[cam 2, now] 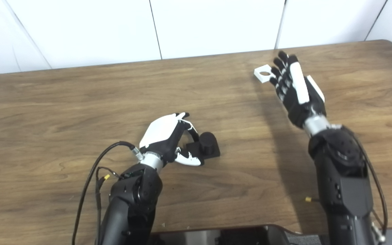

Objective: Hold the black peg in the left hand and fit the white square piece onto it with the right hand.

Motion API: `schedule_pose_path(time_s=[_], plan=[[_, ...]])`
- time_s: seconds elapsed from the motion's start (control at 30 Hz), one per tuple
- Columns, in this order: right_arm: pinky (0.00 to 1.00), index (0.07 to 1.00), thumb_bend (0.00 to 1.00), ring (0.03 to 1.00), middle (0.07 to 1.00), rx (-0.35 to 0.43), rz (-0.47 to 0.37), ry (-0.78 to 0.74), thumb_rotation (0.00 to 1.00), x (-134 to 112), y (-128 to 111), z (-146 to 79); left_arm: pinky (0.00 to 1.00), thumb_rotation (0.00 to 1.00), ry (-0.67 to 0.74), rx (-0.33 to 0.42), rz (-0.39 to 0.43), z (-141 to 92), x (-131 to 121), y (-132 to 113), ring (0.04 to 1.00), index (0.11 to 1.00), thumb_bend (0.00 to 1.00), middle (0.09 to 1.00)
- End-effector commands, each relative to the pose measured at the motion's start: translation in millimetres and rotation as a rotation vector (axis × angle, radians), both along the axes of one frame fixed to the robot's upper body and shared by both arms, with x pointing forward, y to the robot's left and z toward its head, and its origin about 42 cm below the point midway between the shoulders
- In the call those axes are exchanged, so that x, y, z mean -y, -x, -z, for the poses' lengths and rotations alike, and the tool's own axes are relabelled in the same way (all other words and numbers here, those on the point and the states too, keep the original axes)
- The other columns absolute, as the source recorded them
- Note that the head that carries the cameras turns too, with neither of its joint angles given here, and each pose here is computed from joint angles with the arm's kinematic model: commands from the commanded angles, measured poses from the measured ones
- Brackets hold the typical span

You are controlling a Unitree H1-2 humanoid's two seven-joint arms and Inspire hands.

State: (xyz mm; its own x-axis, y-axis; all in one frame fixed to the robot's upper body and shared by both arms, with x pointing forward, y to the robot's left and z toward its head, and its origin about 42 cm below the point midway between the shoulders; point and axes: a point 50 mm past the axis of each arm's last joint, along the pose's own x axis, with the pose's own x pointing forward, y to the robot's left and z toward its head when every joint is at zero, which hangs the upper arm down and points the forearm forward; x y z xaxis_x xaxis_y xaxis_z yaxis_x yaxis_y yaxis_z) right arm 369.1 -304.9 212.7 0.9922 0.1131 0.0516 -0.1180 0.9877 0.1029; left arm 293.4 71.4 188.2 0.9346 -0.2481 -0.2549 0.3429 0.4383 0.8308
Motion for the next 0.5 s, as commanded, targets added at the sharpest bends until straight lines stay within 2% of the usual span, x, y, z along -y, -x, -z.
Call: schedule_pose_path(time_s=[0.0, 0.1, 0.27, 0.33, 0.4, 0.47], plan=[[1.0, 1.0, 0.66, 1.0, 1.0, 0.069, -0.021, 0.037, 0.85, 1.8, -16.3, -27.3, 1.0, 0.05, 0.005, 0.039, -0.022, -9.1, -1.4, -1.0, 1.0, 0.483, 0.52, 0.971], [1.0, 1.0, 0.66, 1.0, 1.0, 0.076, -0.012, 0.083, 0.82, 1.7, -26.5, -35.9, 1.0, 0.05, 0.001, 0.032, -0.022, -8.0, -2.5, -1.2, 1.0, 0.483, 0.52, 0.976], [1.0, 0.994, 0.73, 1.0, 1.0, 0.096, 0.015, 0.172, 0.7, 2.2, -39.7, -48.4, 1.0, 0.05, -0.008, 0.03, -0.023, -6.5, -2.6, -1.5, 1.0, 0.485, 0.52, 0.974], [1.0, 0.942, 0.72, 1.0, 1.0, 0.118, 0.033, 0.23, 0.64, 3.2, -45.3, -53.2, 1.0, 0.05, -0.01, 0.026, -0.022, -6.2, -2.7, -1.4, 1.0, 0.485, 0.52, 0.974], [1.0, 0.873, 0.67, 1.0, 0.989, 0.136, 0.061, 0.323, 0.53, 5.0, -53.4, -59.8, 1.0, 0.05, -0.009, 0.02, -0.023, -5.8, -2.8, -1.0, 1.0, 0.483, 0.52, 0.976], [1.0, 0.821, 0.68, 0.988, 0.951, 0.145, 0.078, 0.397, 0.45, 7.5, -60.2, -66.0, 1.0, 0.05, -0.003, 0.015, -0.027, -5.2, -2.7, -0.4, 1.0, 0.482, 0.52, 0.98]])
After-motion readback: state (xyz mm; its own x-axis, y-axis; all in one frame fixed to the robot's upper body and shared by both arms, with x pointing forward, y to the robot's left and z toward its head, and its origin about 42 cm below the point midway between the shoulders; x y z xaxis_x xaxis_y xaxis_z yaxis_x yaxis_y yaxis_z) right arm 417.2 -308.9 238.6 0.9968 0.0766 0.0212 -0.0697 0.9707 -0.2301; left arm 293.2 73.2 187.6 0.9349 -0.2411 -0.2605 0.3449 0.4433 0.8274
